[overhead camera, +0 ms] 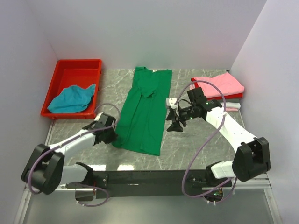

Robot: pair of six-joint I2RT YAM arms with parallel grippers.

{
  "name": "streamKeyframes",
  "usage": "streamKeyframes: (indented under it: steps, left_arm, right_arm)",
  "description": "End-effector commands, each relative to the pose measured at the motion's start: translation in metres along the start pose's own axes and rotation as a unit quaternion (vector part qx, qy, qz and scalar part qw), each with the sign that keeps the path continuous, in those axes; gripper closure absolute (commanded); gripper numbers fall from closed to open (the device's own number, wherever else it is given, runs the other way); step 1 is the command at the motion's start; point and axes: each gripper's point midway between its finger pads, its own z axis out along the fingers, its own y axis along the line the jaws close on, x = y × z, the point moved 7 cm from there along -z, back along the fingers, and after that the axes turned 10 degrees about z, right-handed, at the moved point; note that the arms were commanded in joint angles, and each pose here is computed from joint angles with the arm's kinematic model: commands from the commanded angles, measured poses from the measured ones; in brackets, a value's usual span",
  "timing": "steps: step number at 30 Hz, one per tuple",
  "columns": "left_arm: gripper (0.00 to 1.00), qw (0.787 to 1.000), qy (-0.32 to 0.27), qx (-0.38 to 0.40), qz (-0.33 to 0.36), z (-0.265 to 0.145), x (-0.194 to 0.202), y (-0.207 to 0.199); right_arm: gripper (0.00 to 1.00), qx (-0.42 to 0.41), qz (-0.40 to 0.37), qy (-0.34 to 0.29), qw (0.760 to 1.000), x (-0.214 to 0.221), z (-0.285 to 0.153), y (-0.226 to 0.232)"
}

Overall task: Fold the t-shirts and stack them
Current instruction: Fold the tshirt

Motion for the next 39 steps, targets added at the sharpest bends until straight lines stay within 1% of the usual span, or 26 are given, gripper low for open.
streamKeyframes:
  steps: [1,2,3,4,6,7,8,9,11,12,13,14,15,16,17,18,20,24,26,28,29,30,31,35,39]
  left_arm:
    - [0.99,0.996,0.081,0.030,-0.012,-0.011,0.044,0.003]
    - [0.99,0.993,0.102,0.055,-0.010,-0.016,0.055,-0.004]
    - [0.99,0.992,0.110,0.066,-0.010,-0.019,0.061,-0.007]
    - [0.99,0.990,0.116,0.077,-0.009,-0.022,0.066,-0.011]
    - [0.99,0.986,0.133,0.100,-0.003,-0.032,0.083,-0.021]
    - [0.99,0.985,0.135,0.107,0.000,-0.036,0.088,-0.024]
    - [0.99,0.984,0.140,0.111,0.005,-0.042,0.096,-0.030]
    - [0.99,0.987,0.132,0.089,0.008,-0.044,0.098,-0.026]
    - [0.99,0.988,0.122,0.093,0.009,-0.055,0.099,-0.031]
    - [0.99,0.990,0.116,0.080,0.011,-0.058,0.099,-0.027]
    - [0.99,0.990,0.108,0.093,0.007,-0.064,0.096,-0.030]
    - [0.99,0.990,0.107,0.096,0.007,-0.068,0.096,-0.029]
    - [0.99,0.990,0.105,0.097,0.005,-0.069,0.096,-0.028]
    - [0.99,0.989,0.105,0.102,0.005,-0.072,0.096,-0.026]
    - [0.99,0.989,0.109,0.102,0.006,-0.072,0.098,-0.024]
    - [0.99,0.988,0.113,0.104,0.006,-0.071,0.100,-0.023]
    - [0.99,0.986,0.128,0.108,0.007,-0.068,0.107,-0.020]
    - [0.99,0.985,0.135,0.110,0.010,-0.065,0.113,-0.019]
    - [0.99,0.985,0.135,0.106,0.015,-0.065,0.113,-0.019]
    - [0.99,0.986,0.135,0.097,0.017,-0.066,0.113,-0.017]
    - [0.99,0.986,0.133,0.095,0.018,-0.066,0.113,-0.016]
    - [0.99,0.988,0.132,0.084,0.019,-0.066,0.113,-0.012]
    - [0.99,0.988,0.129,0.084,0.019,-0.067,0.112,-0.012]
    - [0.98,0.988,0.128,0.079,0.022,-0.067,0.112,-0.009]
    - [0.98,0.988,0.136,0.061,0.031,-0.063,0.116,-0.005]
  right_arm:
    - [0.33,0.008,-0.039,0.007,0.999,-0.002,-0.008,0.008]
    - [0.33,0.008,-0.046,0.014,0.999,-0.001,-0.009,0.010]
    - [0.33,-0.004,-0.042,0.027,0.999,0.004,-0.012,0.017]
    - [0.33,-0.013,-0.072,0.036,0.997,0.007,-0.013,0.019]
    - [0.33,-0.048,-0.079,0.055,0.994,0.016,-0.014,0.033]
    - [0.32,-0.059,-0.116,0.060,0.990,0.018,-0.013,0.034]
    - [0.32,-0.074,-0.120,0.070,0.988,0.027,-0.009,0.041]
    - [0.32,-0.084,-0.137,0.086,0.983,0.031,-0.002,0.046]
    - [0.32,-0.107,-0.142,0.112,0.978,0.050,0.012,0.060]
    - [0.32,-0.106,-0.176,0.122,0.971,0.050,0.024,0.068]
    - [0.32,-0.111,-0.173,0.142,0.968,0.068,0.033,0.076]
    - [0.32,-0.102,-0.183,0.150,0.966,0.073,0.040,0.080]
    - [0.32,-0.072,-0.209,0.132,0.966,0.067,0.049,0.079]
    - [0.31,-0.058,-0.234,0.150,0.959,0.071,0.057,0.084]
    - [0.31,-0.054,-0.235,0.160,0.957,0.083,0.062,0.088]
    - [0.31,-0.041,-0.245,0.155,0.956,0.082,0.067,0.087]
    - [0.31,-0.043,-0.255,0.181,0.949,0.091,0.073,0.091]
    - [0.32,-0.036,-0.264,0.205,0.942,0.100,0.081,0.093]
    - [0.34,-0.026,-0.269,0.213,0.939,0.103,0.084,0.091]
    - [0.39,-0.021,-0.268,0.229,0.936,0.107,0.085,0.087]
    - [0.41,-0.023,-0.268,0.233,0.934,0.108,0.086,0.088]
    - [0.46,-0.025,-0.269,0.241,0.932,0.111,0.085,0.088]
    - [0.49,-0.029,-0.269,0.246,0.931,0.113,0.084,0.088]
    - [0.53,-0.046,-0.270,0.256,0.927,0.121,0.077,0.095]
    - [0.61,-0.044,-0.273,0.288,0.917,0.133,0.069,0.095]
